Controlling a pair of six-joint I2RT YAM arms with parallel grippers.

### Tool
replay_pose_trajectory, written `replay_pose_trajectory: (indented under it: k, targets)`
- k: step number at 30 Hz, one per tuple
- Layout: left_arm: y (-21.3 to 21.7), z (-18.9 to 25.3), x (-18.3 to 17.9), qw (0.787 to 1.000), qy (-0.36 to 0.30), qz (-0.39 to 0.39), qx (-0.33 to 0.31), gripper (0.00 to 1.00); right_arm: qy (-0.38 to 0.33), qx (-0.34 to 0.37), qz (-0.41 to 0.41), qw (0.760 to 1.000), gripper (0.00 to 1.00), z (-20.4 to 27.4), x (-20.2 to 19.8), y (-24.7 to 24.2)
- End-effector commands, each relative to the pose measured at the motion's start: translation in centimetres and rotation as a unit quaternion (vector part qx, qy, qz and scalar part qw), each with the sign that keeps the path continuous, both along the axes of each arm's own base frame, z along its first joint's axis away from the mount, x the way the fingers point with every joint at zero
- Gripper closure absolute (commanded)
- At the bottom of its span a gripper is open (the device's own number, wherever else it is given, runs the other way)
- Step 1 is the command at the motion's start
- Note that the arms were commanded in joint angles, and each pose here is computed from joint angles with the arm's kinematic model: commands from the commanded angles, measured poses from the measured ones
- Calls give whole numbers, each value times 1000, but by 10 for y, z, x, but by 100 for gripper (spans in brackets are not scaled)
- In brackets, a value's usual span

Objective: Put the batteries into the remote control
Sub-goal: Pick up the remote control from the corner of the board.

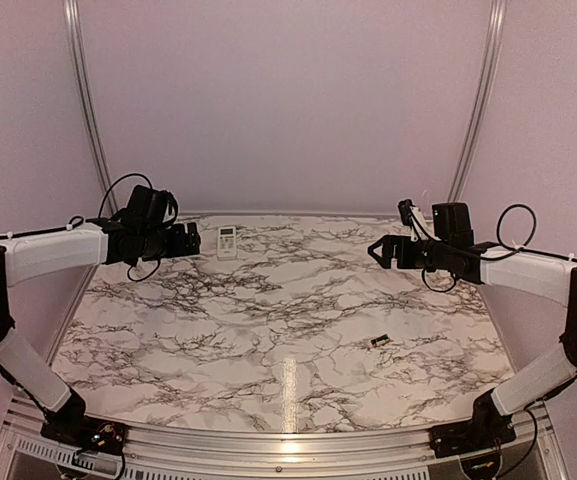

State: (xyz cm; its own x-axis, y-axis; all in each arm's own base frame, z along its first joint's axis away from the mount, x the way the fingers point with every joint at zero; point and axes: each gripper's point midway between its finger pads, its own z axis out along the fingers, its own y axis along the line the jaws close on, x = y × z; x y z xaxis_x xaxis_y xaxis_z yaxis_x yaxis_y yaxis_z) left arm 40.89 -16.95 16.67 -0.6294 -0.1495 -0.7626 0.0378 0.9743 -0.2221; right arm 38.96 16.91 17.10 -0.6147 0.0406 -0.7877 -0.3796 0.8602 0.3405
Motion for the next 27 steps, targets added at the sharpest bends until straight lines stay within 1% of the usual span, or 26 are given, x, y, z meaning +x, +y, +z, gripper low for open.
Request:
replay_pose_trajectory:
  k: [1,10,16,17,23,27]
  targets:
    - [-3,1,22,999,16,2,51,1,-23,-1,21,1000,1,22,2,9]
    - [-31,-12,78,995,36,-16,87,1,-31,12,46,998,1,25,-2,18]
    - [-47,-46,110,992,62,-16,105,1,-24,14,52,998,1,17,-6,19]
    - [-51,-48,116,993,61,-17,104,1,-35,17,52,998,1,22,-3,20]
    - [-64,-80,134,990,83,-20,117,1,-36,16,53,998,1,18,-1,21]
    - [-68,-112,141,984,109,-18,140,1,-35,22,60,997,1,16,0,24]
